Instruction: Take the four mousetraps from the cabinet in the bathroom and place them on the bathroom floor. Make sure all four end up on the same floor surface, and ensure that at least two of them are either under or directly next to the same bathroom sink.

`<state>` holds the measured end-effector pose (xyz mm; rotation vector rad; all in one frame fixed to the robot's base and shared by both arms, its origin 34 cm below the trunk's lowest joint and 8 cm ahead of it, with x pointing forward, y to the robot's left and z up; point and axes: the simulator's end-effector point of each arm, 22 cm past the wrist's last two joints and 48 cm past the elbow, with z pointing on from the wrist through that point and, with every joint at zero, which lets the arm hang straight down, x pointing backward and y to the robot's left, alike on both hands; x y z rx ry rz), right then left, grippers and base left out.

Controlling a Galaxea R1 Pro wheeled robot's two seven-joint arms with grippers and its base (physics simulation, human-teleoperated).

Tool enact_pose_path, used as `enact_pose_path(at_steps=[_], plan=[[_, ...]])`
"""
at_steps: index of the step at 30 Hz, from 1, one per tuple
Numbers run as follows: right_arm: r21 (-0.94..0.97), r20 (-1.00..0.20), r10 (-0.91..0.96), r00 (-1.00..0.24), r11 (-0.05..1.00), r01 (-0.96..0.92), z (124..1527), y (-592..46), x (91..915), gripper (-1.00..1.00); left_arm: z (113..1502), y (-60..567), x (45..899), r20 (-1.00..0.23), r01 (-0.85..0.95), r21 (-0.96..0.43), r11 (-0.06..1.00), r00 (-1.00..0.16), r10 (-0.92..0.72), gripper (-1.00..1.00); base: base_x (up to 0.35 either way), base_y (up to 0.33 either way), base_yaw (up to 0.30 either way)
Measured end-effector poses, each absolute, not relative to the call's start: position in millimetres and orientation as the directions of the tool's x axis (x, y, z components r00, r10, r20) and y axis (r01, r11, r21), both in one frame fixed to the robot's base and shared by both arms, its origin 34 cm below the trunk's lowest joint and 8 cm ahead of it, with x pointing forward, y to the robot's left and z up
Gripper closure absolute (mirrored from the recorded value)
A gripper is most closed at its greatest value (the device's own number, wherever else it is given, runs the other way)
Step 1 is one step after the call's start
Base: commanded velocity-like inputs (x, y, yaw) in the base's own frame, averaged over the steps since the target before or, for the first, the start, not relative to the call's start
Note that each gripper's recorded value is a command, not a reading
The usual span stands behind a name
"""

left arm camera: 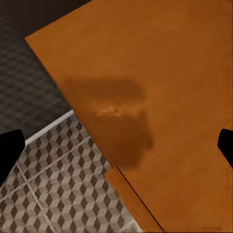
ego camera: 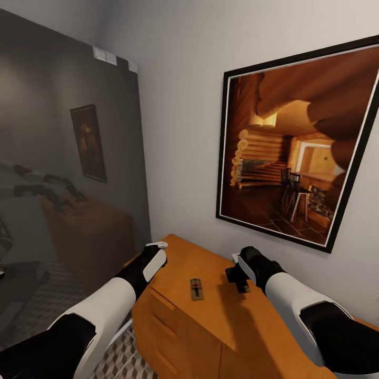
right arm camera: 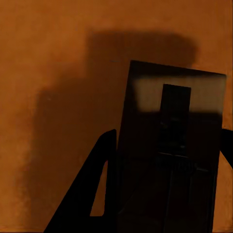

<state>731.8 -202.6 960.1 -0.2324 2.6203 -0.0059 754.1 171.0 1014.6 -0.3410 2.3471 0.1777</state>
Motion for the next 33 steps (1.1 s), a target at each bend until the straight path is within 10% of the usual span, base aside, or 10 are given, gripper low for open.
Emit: enact_pose_path(at_steps=[33], plan=[[-0.052,-0.486,-0.166,-0.858,0.985,-0.162,959.8,-204.7,731.6,1.00,1015.7,170.0,755.5,-0.707,-0.298,0.015,0.954,-0.678,-0.201,-1.00,-0.012,-0.024,0.000]])
